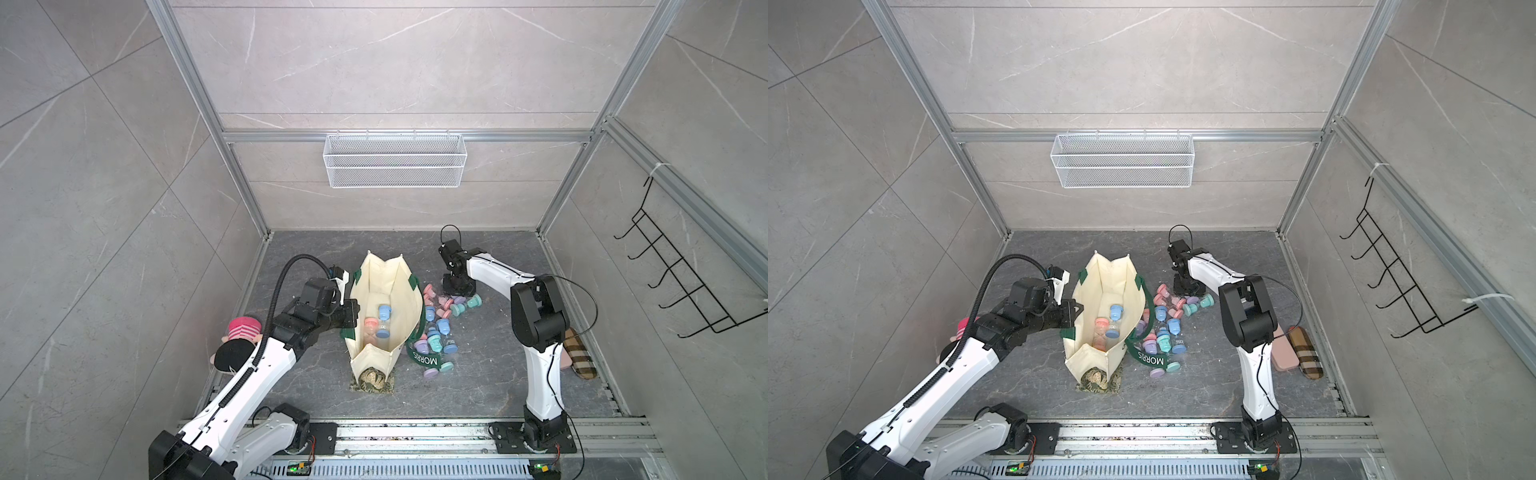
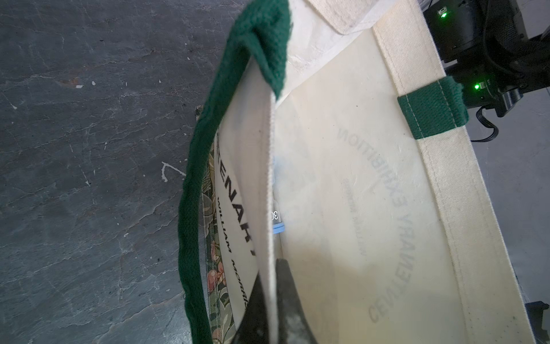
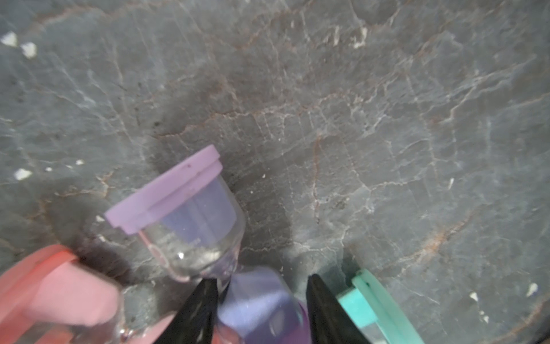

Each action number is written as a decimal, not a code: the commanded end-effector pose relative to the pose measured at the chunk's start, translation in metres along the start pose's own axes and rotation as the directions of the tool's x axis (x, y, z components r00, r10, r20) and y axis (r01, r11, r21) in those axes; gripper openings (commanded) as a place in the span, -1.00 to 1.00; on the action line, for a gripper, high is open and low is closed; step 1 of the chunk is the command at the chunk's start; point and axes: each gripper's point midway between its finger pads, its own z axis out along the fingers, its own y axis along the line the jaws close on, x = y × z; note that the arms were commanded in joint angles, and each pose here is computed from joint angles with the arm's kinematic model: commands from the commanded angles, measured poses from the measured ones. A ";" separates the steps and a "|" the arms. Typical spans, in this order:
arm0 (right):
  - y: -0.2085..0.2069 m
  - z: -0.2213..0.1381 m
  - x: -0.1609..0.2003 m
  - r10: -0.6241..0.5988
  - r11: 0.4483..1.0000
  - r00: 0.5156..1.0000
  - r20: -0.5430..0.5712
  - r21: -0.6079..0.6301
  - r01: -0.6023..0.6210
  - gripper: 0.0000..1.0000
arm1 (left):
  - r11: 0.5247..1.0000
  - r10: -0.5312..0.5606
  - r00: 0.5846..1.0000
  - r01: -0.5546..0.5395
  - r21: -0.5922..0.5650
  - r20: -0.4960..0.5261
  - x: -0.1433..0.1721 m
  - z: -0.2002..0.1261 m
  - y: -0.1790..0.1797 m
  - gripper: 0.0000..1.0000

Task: Put the hourglass into the canvas bag
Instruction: Pick up the hourglass from the center of the board.

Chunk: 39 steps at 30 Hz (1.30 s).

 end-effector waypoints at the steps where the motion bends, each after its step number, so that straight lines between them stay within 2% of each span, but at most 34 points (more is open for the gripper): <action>1: -0.007 0.018 0.016 -0.017 1.000 0.998 -0.060 0.019 0.018 -0.03 | 0.999 0.029 0.999 -0.031 0.043 0.031 -0.011 -0.003 -0.012 -1.00; 10: -0.014 0.023 0.023 -0.004 1.000 0.997 -0.074 0.021 0.005 -0.22 | 0.999 0.028 0.999 -0.029 0.044 0.030 -0.011 -0.003 -0.012 -1.00; 19: -0.018 0.033 0.033 -0.005 0.999 0.995 -0.100 0.036 0.008 -0.65 | 0.998 0.028 0.999 -0.029 0.046 0.030 -0.011 -0.003 -0.012 -1.00; 26: -0.016 0.019 0.030 -0.006 1.000 0.997 -0.075 0.007 0.006 -0.99 | 0.998 0.028 0.999 -0.029 0.047 0.028 -0.011 -0.002 -0.013 -1.00; 39: -0.014 -0.052 0.011 0.048 0.993 0.996 0.072 -0.112 -0.040 -1.00 | 0.998 0.026 0.999 -0.027 0.049 0.025 -0.011 -0.001 -0.013 -1.00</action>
